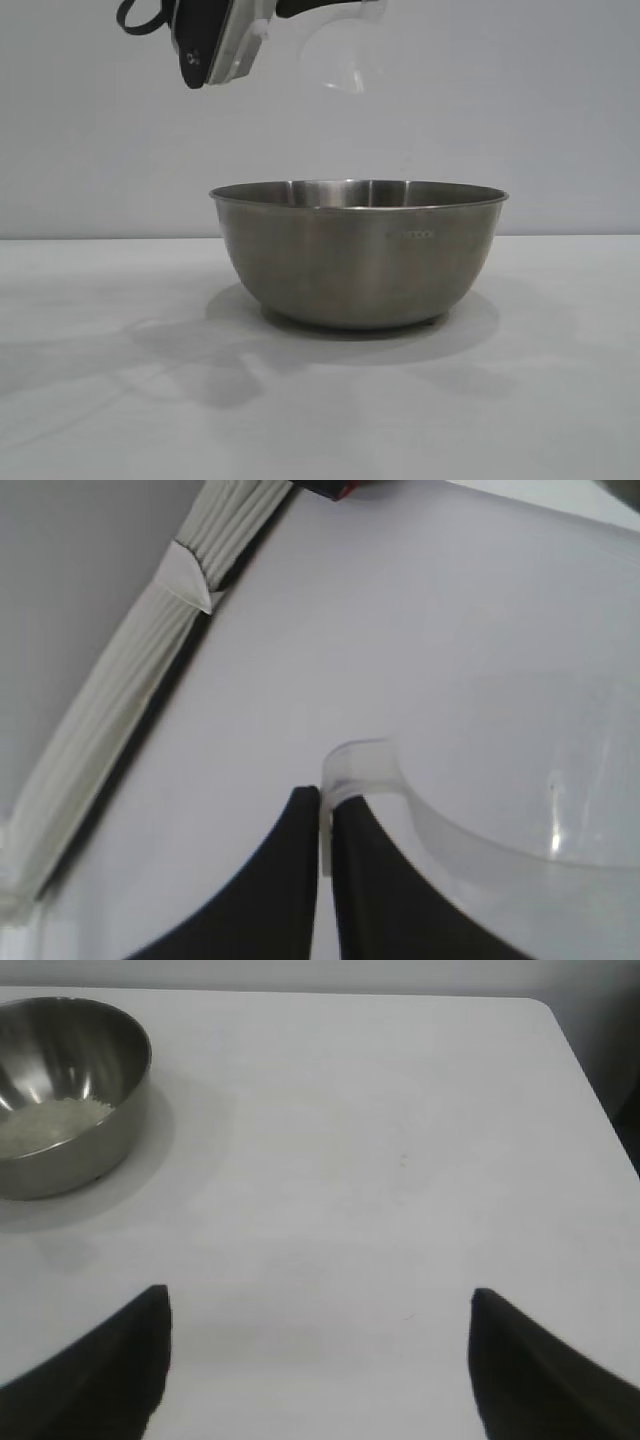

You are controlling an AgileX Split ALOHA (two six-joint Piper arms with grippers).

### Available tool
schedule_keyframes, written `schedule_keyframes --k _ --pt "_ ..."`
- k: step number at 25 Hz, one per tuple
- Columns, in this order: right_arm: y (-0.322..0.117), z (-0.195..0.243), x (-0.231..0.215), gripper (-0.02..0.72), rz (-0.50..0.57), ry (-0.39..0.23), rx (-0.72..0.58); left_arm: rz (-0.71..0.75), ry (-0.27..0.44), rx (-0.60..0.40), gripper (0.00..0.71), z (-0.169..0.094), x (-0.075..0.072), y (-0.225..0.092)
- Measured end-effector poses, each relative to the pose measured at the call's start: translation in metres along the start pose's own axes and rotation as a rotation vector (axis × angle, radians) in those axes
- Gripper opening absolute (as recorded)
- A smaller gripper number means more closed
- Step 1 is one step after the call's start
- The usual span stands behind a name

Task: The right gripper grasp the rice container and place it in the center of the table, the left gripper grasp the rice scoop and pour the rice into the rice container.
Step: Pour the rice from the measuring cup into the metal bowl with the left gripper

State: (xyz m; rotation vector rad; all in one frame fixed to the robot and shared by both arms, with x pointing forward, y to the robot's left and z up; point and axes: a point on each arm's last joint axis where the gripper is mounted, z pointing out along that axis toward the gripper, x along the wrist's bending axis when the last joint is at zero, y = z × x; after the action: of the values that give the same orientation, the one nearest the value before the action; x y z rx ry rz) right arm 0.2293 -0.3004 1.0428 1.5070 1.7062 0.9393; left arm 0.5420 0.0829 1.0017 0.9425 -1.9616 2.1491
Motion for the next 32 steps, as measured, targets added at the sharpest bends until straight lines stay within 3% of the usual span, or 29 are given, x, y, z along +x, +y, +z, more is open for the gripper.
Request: schedule_keyframes --k 17,23,26,29,32 --pt "0.0 0.0 0.0 0.563 0.0 0.0 0.0 0.024 -0.012 0.022 0.0 0.0 -0.001 -0.002" --pt "0.0 0.0 0.0 0.563 0.0 0.0 0.0 -0.153 -0.018 0.042 0.0 0.0 -0.002 -0.004" --pt "0.0 0.0 0.0 0.563 0.0 0.0 0.0 -0.311 -0.023 0.064 0.0 0.0 -0.003 -0.005" --pt "0.0 0.0 0.0 0.563 0.0 0.0 0.0 -0.529 -0.021 0.137 0.0 -0.001 -0.005 -0.011" --pt "0.0 0.0 0.0 0.563 0.0 0.0 0.0 -0.801 0.02 0.285 0.0 -0.004 -0.008 -0.023"
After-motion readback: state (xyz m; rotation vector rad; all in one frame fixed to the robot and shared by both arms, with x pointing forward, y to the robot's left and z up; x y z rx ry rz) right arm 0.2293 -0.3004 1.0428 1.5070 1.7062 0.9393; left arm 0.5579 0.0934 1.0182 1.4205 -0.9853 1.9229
